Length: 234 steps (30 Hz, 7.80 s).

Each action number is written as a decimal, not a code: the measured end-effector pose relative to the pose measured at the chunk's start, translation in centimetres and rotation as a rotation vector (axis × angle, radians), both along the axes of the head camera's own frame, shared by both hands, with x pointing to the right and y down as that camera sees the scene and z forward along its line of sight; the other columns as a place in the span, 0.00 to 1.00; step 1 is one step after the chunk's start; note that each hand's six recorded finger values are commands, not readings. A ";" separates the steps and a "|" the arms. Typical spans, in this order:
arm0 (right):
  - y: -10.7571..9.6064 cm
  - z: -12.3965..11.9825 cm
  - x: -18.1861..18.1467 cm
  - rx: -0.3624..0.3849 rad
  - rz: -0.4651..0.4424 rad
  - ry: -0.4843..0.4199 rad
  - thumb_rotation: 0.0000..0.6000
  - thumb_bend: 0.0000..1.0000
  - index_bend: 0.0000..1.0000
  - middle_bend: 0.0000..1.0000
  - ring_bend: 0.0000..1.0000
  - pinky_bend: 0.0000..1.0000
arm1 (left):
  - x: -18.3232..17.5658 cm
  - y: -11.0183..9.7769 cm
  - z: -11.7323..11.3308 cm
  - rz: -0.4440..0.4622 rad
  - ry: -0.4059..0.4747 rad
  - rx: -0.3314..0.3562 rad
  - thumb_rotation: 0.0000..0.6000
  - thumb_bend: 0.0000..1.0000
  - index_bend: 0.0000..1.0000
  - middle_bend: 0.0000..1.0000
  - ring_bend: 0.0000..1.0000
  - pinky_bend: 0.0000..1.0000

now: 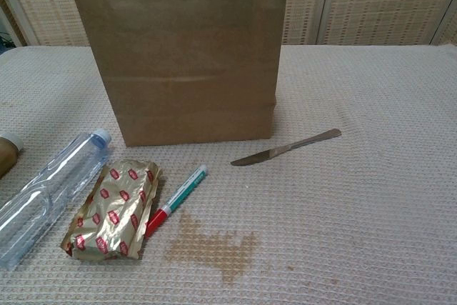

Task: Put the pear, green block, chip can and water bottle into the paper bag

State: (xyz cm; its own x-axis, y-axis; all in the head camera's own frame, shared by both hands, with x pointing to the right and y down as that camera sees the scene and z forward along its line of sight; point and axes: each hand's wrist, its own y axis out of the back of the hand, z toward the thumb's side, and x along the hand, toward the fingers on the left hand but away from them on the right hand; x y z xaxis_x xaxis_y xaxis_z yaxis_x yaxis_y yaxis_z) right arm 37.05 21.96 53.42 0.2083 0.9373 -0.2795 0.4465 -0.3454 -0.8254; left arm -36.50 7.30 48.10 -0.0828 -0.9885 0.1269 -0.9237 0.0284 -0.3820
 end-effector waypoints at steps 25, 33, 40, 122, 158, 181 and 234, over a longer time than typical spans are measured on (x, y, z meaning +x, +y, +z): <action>0.1 0.5 0.2 -0.034 0.005 -0.008 1.00 0.09 0.00 0.15 0.07 0.20 | 12.0 2.1 3.2 0.302 -0.004 -0.182 1.00 0.65 0.62 0.68 0.63 0.73; 0.1 0.7 0.1 -0.041 -0.001 0.001 1.00 0.09 0.00 0.15 0.07 0.20 | 14.0 0.3 1.8 0.317 0.003 -0.120 1.00 0.65 0.62 0.68 0.63 0.73; 0.2 0.7 0.0 -0.050 0.000 -0.004 1.00 0.09 0.00 0.15 0.07 0.20 | 16.3 0.0 2.3 0.363 -0.023 -0.132 1.00 0.65 0.61 0.67 0.63 0.72; 0.7 1.9 -0.8 -0.098 -0.039 -0.013 1.00 0.09 0.01 0.15 0.07 0.20 | -6.4 6.6 9.5 0.982 -1.255 0.187 1.00 0.39 0.00 0.00 0.00 0.15; 0.7 2.0 -0.7 -0.129 -0.027 -0.035 1.00 0.09 0.01 0.15 0.07 0.20 | 1.3 15.2 18.7 1.588 -1.442 0.682 1.00 0.40 0.00 0.00 0.00 0.15; 0.7 2.2 -0.7 -0.148 -0.021 -0.034 1.00 0.09 0.01 0.15 0.07 0.20 | 0.7 13.4 20.7 1.573 -1.496 0.625 1.00 0.40 0.00 0.00 0.00 0.14; 1.0 2.0 -0.8 -0.173 -0.027 -0.067 1.00 0.09 0.01 0.15 0.07 0.19 | -2.4 1.8 6.0 0.445 -1.082 0.478 1.00 0.67 0.59 0.63 0.59 0.70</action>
State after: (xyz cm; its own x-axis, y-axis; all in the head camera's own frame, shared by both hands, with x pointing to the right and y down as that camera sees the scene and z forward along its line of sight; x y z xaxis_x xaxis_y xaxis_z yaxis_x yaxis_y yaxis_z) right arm 36.24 23.00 55.45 0.2559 0.8703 -0.4207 0.4869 -0.4920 -0.7217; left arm -38.87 9.12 54.08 0.4298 -0.8860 -0.1742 -0.1106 0.1398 -0.9840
